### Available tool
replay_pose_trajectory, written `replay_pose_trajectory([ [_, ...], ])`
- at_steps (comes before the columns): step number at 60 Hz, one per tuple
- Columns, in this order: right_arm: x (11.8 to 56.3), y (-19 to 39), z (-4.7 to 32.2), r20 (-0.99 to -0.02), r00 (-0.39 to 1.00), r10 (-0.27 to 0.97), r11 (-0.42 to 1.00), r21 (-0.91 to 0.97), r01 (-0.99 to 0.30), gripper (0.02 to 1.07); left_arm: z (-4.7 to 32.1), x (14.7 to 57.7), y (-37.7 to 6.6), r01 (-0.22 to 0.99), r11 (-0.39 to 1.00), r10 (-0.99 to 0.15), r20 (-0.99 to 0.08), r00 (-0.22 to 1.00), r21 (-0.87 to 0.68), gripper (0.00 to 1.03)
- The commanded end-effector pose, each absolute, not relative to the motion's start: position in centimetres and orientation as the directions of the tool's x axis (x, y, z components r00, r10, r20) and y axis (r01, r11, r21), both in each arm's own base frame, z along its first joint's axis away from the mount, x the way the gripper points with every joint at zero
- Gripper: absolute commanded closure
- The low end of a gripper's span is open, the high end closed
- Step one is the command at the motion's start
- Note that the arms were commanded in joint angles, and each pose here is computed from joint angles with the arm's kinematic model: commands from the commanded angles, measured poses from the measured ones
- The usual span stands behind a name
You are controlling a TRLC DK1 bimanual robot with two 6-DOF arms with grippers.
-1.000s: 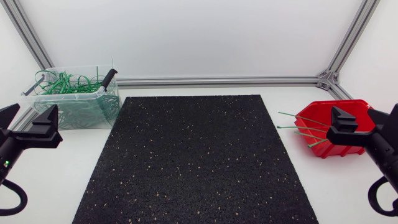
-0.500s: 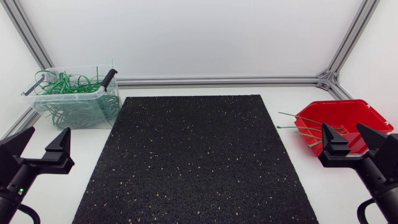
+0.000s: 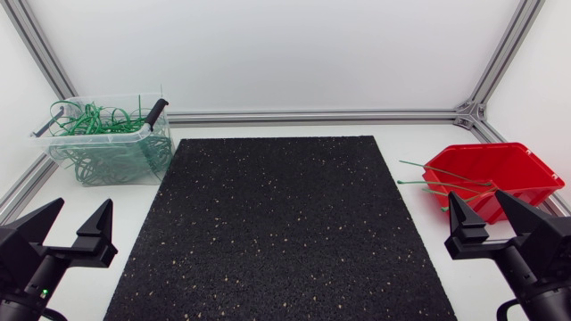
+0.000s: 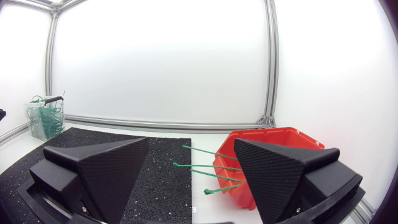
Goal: Take a green cable tie from the red box, thread the tail through the head to close it, then place it in the transparent bin on the left.
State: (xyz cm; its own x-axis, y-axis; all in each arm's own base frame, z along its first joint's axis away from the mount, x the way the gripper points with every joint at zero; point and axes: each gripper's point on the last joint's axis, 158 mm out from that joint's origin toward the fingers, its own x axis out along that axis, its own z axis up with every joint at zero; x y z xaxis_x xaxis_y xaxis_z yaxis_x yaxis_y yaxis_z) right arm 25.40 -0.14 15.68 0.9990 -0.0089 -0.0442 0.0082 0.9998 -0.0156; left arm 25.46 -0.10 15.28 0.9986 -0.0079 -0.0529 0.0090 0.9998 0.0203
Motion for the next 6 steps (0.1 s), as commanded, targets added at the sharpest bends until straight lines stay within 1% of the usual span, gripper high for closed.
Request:
replay_pose_trajectory([
  [1,25.44,-0.19,14.91,-0.057,0.998,-0.01,1.0,-0.001,0.01,0.07,13.15,25.52,-0.27,0.014,1.0,-0.014,-0.097,0.995,-0.001,0.03],
  [6,25.44,-0.19,14.91,-0.057,0.998,-0.01,1.0,-0.001,0.01,0.07,13.15,25.52,-0.27,0.014,1.0,-0.014,-0.097,0.995,-0.001,0.03],
])
